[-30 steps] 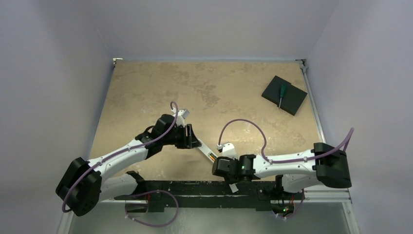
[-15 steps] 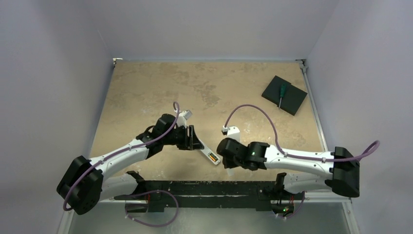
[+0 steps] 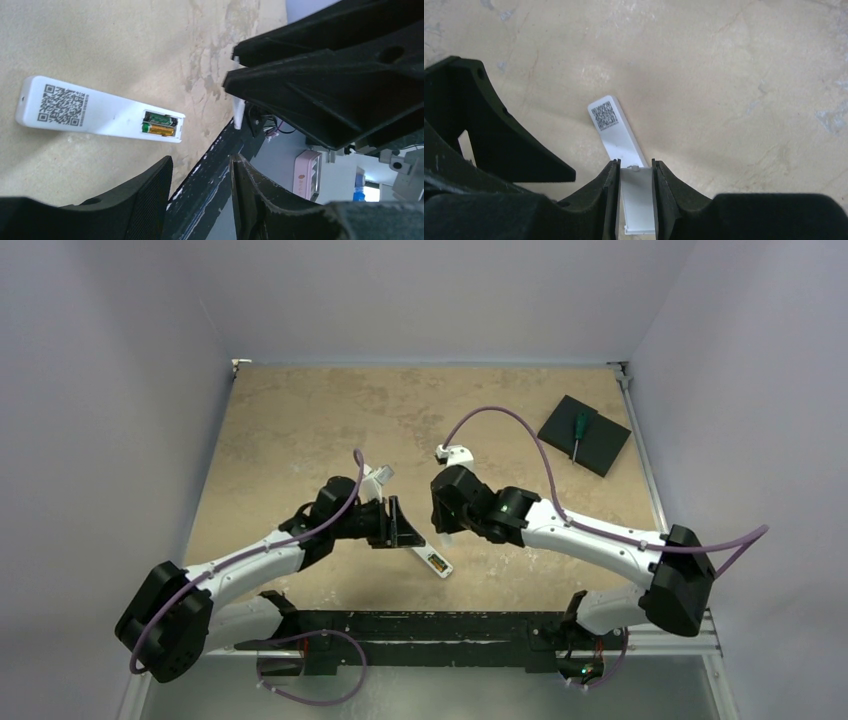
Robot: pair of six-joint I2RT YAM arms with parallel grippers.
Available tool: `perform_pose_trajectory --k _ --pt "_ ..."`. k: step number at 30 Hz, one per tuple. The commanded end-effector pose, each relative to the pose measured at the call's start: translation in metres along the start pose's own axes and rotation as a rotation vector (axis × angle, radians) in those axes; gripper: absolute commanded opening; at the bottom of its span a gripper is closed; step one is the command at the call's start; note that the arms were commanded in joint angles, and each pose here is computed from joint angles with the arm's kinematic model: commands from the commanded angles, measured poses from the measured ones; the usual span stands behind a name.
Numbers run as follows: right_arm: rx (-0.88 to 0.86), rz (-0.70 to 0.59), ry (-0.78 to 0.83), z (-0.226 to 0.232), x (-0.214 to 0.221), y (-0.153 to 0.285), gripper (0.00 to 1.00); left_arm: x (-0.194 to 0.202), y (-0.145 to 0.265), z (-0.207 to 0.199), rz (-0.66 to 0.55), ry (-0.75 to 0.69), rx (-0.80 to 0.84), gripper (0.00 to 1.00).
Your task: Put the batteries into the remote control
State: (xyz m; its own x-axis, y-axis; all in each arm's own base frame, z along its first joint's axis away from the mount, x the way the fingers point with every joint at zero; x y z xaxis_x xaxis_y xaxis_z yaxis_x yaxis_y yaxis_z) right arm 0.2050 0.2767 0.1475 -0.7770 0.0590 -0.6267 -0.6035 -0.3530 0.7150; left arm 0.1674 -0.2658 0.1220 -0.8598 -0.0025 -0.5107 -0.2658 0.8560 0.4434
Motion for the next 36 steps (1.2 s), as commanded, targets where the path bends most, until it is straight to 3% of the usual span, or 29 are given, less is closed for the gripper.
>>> perform_pose_trajectory --k 1,20,31,34,36 --pt "-0.084 -0.048 0.009 0.027 -0.028 -0.002 0.26 -0.015 0.001 -0.021 -0.065 0.001 0.102 0.45" --pt "-0.165 -0.034 -0.025 0.050 -0.033 -0.008 0.25 -0.029 -0.012 -0.015 -0.143 0.100 0.106 0.44" --pt "-0.185 -0.035 -0.039 0.051 -0.032 -0.008 0.24 -0.029 -0.017 -0.012 -0.153 0.132 0.122 0.29" --pt "-0.186 -0.037 -0.043 0.051 -0.031 -0.008 0.24 -0.029 -0.017 -0.013 -0.152 0.136 0.132 0.20" --pt "-0.185 -0.037 -0.043 0.050 -0.031 -0.008 0.24 -0.029 -0.018 -0.013 -0.152 0.137 0.134 0.08"
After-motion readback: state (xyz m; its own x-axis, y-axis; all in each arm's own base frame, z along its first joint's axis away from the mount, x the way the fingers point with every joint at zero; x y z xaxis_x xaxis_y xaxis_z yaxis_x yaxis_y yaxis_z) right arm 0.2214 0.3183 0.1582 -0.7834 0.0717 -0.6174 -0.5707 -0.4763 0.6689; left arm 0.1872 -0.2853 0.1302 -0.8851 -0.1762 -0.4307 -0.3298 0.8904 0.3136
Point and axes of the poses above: each gripper's point midway between its finger pads, its own y axis back along the fingers, its own z axis along the line the jaws close on, x = y × z, the point moved 1 cm from there along y, back along the fingers, and after that the axes turned 9 degrees about -y, right-handed, at the moved point
